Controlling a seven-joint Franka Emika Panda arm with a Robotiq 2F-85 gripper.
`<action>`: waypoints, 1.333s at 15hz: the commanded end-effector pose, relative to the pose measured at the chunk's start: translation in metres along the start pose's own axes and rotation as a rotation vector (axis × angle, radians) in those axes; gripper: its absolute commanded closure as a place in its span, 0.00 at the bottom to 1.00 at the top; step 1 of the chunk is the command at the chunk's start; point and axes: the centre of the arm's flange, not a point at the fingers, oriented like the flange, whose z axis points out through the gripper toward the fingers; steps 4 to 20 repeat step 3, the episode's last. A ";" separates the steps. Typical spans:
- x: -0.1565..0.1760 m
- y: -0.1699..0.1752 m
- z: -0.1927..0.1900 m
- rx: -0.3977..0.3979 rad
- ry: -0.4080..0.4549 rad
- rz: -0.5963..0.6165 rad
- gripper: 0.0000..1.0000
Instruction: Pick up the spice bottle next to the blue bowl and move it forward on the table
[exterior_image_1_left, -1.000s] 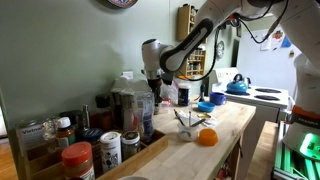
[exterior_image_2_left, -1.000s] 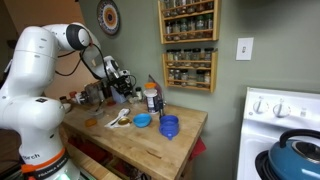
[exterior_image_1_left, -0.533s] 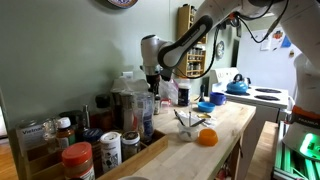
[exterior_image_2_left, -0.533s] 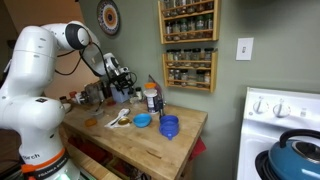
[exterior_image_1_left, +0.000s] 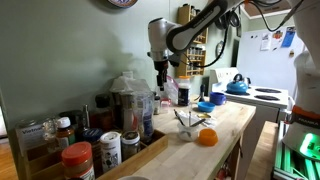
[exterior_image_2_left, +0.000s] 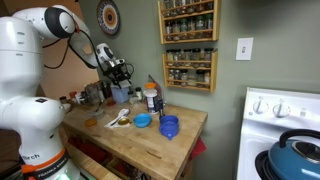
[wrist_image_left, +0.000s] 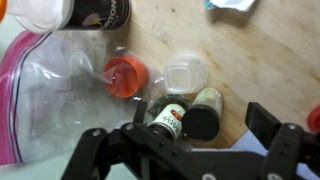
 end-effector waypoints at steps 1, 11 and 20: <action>-0.071 -0.027 -0.032 0.102 0.087 -0.085 0.00; -0.034 -0.024 -0.028 0.065 0.067 -0.051 0.00; -0.034 -0.024 -0.028 0.065 0.067 -0.051 0.00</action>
